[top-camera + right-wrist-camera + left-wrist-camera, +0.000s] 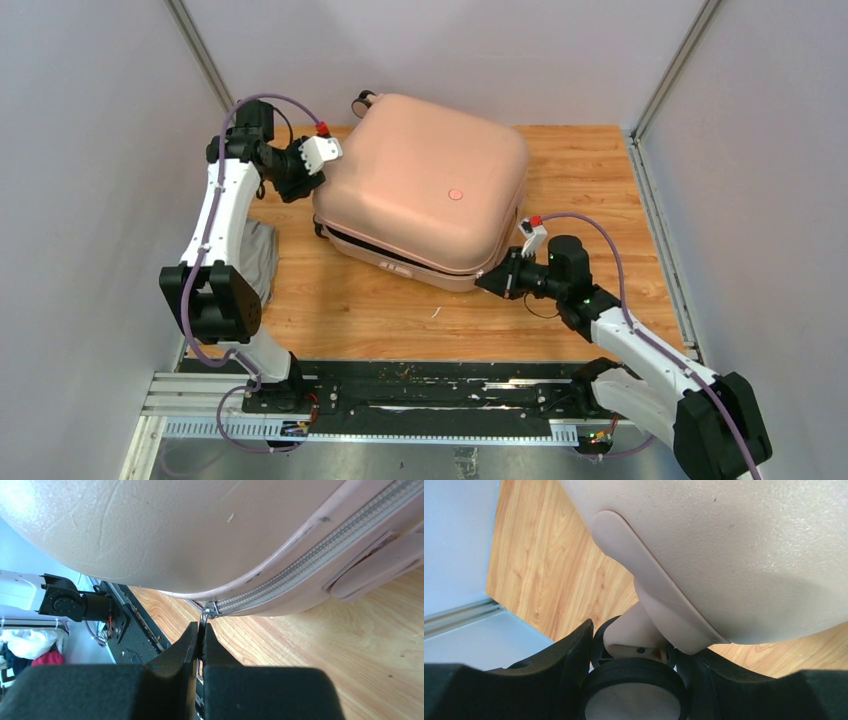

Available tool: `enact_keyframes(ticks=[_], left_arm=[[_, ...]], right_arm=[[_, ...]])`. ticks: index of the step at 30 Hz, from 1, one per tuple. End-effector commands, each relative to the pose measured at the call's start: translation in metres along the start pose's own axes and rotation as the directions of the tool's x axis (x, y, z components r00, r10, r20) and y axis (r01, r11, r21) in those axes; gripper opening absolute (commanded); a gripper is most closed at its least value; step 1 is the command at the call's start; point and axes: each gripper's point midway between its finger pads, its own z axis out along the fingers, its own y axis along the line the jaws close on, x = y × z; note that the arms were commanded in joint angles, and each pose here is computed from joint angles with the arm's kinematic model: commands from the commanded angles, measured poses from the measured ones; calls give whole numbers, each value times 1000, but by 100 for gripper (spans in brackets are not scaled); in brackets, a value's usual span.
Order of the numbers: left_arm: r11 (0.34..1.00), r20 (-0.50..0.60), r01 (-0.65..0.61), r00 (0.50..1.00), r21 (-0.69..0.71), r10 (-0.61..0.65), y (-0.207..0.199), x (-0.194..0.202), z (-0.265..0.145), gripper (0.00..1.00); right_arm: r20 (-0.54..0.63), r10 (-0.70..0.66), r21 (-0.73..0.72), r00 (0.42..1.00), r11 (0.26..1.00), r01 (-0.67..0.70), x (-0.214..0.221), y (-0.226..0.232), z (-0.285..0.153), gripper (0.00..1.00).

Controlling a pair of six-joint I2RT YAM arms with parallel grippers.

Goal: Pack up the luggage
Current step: Zip the luggage at the center of the board.

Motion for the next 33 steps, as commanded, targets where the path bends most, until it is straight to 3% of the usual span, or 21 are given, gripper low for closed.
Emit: enact_keyframes(ticks=[1,8,14,16,25,30,33], left_arm=[[987,138,-14,990,-159,36,30,-43,-40,0],[995,171,22,985,-97,-5,8,-43,-35,0],[999,181,43,982,15,-45,-35,-54,-14,0],[999,177,40,983,30,-45,-44,-55,-12,0],[996,142,90,986,-23,-86,-38,-38,-26,0],[986,104,142,986,-81,-134,-21,-6,-39,0],[991,62,78,996,-106,-72,-23,10,-47,0]], right_arm=[[1,20,-89,1000,996,-19,0,13,-15,0],[-31,-12,-166,999,986,7,1,31,-13,0],[-47,-191,-358,980,920,162,6,107,10,0],[-71,-200,-382,977,910,159,13,117,22,0],[37,-52,-126,998,990,56,3,56,12,0],[142,7,-79,990,997,4,-18,29,-17,0],[163,20,-81,986,997,-6,-27,19,-26,0]])
